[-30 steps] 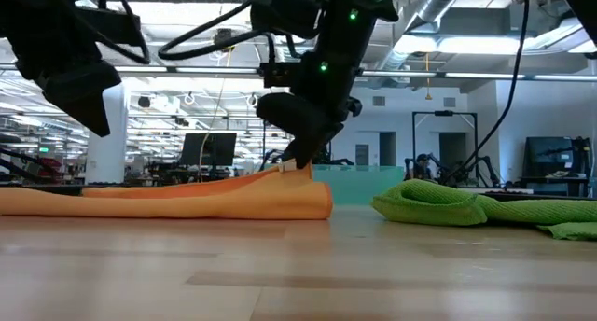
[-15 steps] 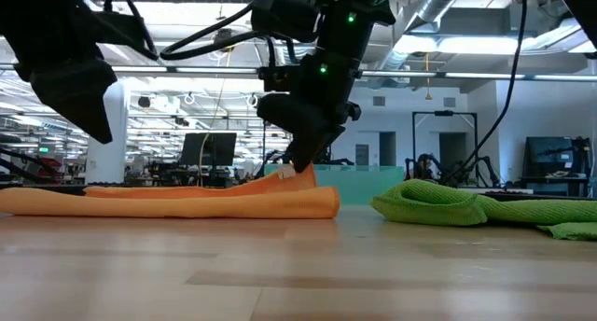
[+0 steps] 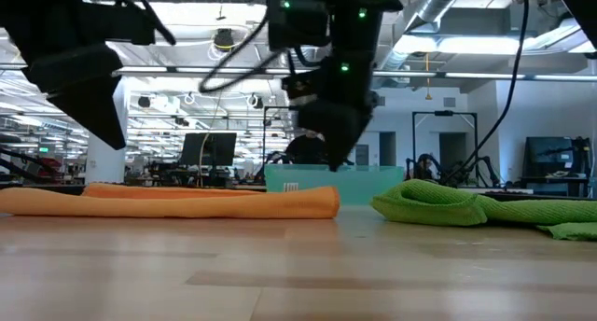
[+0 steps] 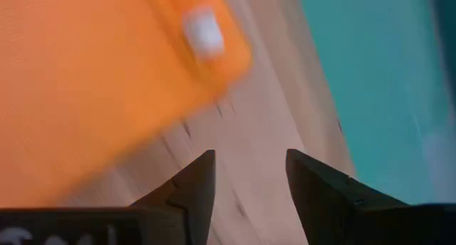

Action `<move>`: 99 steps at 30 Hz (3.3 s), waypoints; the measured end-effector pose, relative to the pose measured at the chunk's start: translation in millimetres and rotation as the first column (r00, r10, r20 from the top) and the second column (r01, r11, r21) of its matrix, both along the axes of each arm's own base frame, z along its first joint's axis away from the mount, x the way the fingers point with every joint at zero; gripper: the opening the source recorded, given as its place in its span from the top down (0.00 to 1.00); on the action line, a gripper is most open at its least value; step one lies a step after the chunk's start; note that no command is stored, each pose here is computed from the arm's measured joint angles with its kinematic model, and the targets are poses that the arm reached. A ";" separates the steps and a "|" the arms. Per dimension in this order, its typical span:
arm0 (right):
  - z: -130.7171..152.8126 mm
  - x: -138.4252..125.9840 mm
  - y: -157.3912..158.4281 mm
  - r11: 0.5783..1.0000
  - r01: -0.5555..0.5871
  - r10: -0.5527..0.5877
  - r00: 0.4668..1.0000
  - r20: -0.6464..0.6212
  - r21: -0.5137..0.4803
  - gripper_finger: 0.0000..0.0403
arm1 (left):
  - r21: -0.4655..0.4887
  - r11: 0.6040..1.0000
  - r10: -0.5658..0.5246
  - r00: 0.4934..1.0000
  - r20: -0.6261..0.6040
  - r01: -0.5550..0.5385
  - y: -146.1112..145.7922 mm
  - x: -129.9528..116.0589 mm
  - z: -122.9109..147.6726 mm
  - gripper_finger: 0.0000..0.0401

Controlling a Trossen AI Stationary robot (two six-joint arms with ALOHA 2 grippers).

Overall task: Roll microfiber towels into tight, uniform cylinder then place into a basket
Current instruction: Fold the orange microfiber towel

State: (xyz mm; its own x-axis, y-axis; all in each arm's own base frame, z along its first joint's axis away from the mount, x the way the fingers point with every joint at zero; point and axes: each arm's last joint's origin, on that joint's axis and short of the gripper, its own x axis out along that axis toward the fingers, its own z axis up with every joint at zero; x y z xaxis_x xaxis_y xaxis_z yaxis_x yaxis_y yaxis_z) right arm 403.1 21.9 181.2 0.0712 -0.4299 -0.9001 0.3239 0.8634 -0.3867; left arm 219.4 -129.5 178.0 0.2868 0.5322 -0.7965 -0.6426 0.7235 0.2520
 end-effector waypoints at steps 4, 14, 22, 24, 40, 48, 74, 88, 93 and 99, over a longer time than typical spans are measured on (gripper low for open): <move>-2.4 -11.4 15.2 0.997 -0.048 0.041 0.994 -0.097 -0.063 0.52 | 0.003 0.999 -0.048 0.996 0.074 0.048 -4.0 8.1 0.5 0.72; 15.5 -71.0 56.8 0.969 -0.156 0.128 0.980 -0.150 -0.192 0.58 | 0.029 0.997 -0.076 0.984 0.160 0.072 -6.0 16.1 1.9 0.72; 44.0 -122.8 60.7 0.987 -0.096 0.123 0.968 0.221 -0.132 0.64 | 0.043 0.998 -0.057 0.975 0.214 0.049 9.6 38.6 -1.7 0.72; 45.7 -130.3 58.8 0.989 -0.104 0.134 0.938 0.320 -0.109 0.65 | 0.028 0.998 -0.061 0.968 0.242 0.056 13.0 50.1 -5.0 0.72; 47.6 -148.0 36.6 0.982 -0.048 0.137 0.842 0.521 -0.181 0.67 | -0.061 0.996 -0.065 0.992 0.104 0.071 51.6 86.5 -46.2 0.72; 41.8 -140.0 34.2 0.985 -0.019 0.108 0.843 0.527 -0.170 0.67 | -0.124 0.887 -0.450 0.893 -0.015 0.445 34.0 95.9 -63.0 0.72; 42.0 -136.6 24.0 0.989 0.046 0.041 0.826 0.562 -0.140 0.67 | -0.079 0.992 -0.126 0.910 -0.394 0.103 -6.7 34.0 -23.6 0.72; 43.0 -135.0 24.4 0.990 0.049 0.038 0.814 0.579 -0.133 0.67 | -0.156 0.975 -0.205 0.898 -0.390 0.155 31.5 51.2 -45.3 0.72; 43.0 -134.9 24.6 0.990 0.047 0.038 0.813 0.581 -0.131 0.67 | -0.083 0.927 -0.362 0.814 -0.454 0.366 56.3 64.3 -48.0 0.72; 42.7 -134.8 25.0 0.993 0.037 0.037 0.815 0.578 -0.116 0.67 | -0.035 0.933 -0.329 0.810 -0.485 0.358 90.5 71.0 -51.8 0.72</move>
